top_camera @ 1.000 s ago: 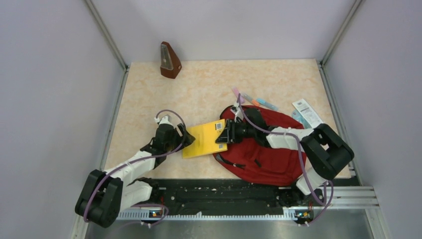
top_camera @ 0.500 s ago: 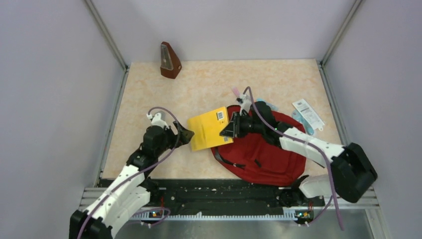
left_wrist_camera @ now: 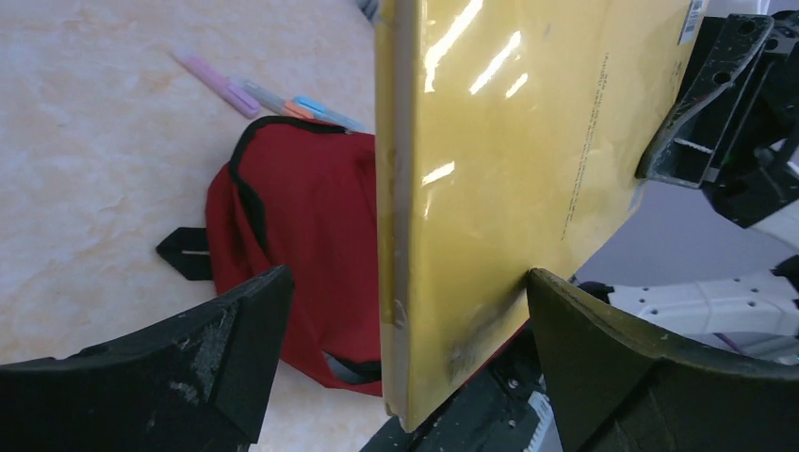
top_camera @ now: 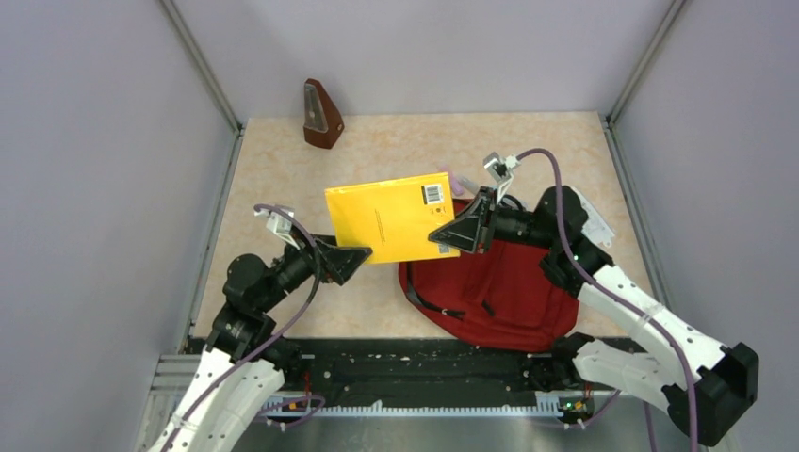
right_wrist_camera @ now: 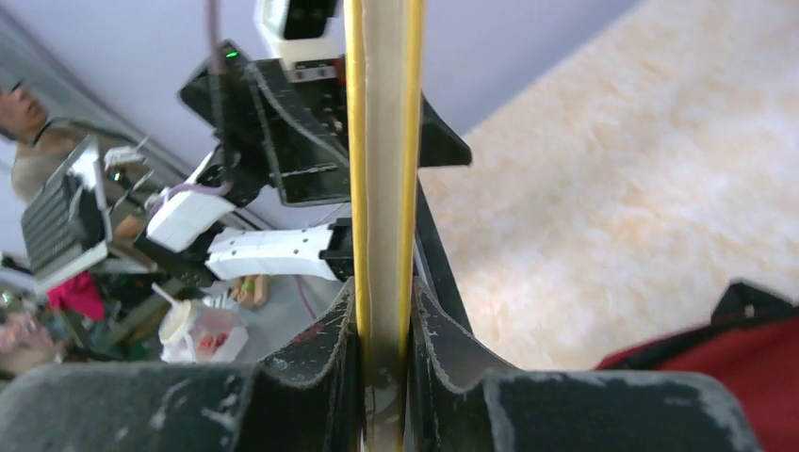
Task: Pack the student bag
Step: Pick up the book from the center of the board.
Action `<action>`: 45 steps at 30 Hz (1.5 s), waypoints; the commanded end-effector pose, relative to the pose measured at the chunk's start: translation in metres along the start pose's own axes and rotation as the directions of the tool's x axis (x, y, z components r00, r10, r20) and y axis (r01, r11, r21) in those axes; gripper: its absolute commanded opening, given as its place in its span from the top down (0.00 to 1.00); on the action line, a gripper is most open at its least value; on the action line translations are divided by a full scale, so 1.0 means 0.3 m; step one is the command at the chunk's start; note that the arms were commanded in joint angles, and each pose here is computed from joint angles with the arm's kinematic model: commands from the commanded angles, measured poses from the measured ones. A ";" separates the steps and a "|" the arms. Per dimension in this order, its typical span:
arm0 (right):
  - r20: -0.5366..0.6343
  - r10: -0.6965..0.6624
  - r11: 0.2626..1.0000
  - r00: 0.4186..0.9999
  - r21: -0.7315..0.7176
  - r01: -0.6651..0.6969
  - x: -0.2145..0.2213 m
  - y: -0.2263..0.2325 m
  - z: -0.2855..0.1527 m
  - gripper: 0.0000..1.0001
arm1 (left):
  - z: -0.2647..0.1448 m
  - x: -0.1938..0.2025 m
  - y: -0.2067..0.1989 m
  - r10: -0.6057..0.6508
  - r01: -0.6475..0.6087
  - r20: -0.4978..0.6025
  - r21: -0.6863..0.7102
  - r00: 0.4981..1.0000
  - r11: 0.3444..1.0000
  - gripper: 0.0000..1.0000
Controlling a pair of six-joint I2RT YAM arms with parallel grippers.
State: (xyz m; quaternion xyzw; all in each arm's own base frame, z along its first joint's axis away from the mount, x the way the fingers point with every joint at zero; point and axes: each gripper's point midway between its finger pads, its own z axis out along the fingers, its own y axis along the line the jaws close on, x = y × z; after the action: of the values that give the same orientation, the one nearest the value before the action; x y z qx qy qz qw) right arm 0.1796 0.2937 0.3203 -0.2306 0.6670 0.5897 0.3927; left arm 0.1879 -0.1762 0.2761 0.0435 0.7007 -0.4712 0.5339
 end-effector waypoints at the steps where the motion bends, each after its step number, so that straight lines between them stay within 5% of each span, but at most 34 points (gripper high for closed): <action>1: 0.135 -0.171 0.938 0.976 -0.280 0.204 -0.132 0.281 -0.073 1.00 | -0.029 -0.074 -0.127 0.051 -0.057 0.048 0.132 0.998 0.990 0.02; 16: 0.069 -0.163 0.920 0.984 -0.350 0.177 -0.058 0.261 -0.061 1.00 | -0.056 -0.117 -0.304 -0.012 -0.022 0.081 0.408 0.997 0.913 0.10; 20: 0.053 -0.155 0.928 0.986 -0.336 0.164 -0.040 0.230 -0.047 1.00 | -0.066 -0.117 -0.328 -0.023 -0.020 0.089 0.457 0.996 0.889 0.28; 27: 0.044 -0.131 0.975 0.990 -0.177 0.137 -0.036 0.100 0.005 0.94 | -0.061 -0.091 -0.313 -0.011 -0.017 0.061 0.449 0.998 0.893 0.99; 32: 0.035 -0.116 0.992 0.993 0.050 0.114 -0.021 -0.062 0.023 0.49 | -0.039 -0.094 -0.188 0.008 -0.027 0.084 0.228 0.996 0.973 1.00; 35: 0.015 -0.106 0.959 0.994 0.264 0.098 0.008 -0.213 0.003 0.26 | -0.054 -0.139 -0.001 0.040 -0.023 0.140 -0.124 0.989 0.992 1.00; 39: 0.037 0.004 0.847 0.999 0.531 -0.023 0.064 -0.416 -0.040 0.18 | -0.134 -0.153 0.221 0.025 0.069 0.176 -0.504 0.984 0.861 1.00; 45: 0.037 0.050 0.732 0.998 0.678 -0.062 0.156 -0.527 0.019 0.21 | -0.143 -0.119 0.276 0.015 0.082 0.166 -0.558 0.986 0.826 1.00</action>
State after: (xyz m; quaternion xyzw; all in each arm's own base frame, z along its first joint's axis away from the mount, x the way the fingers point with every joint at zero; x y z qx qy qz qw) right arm 0.2583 0.2716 0.2025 -0.0956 0.8165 0.3892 0.4157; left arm 0.2117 -0.1048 0.2359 -0.1335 0.7841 -0.2903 0.5320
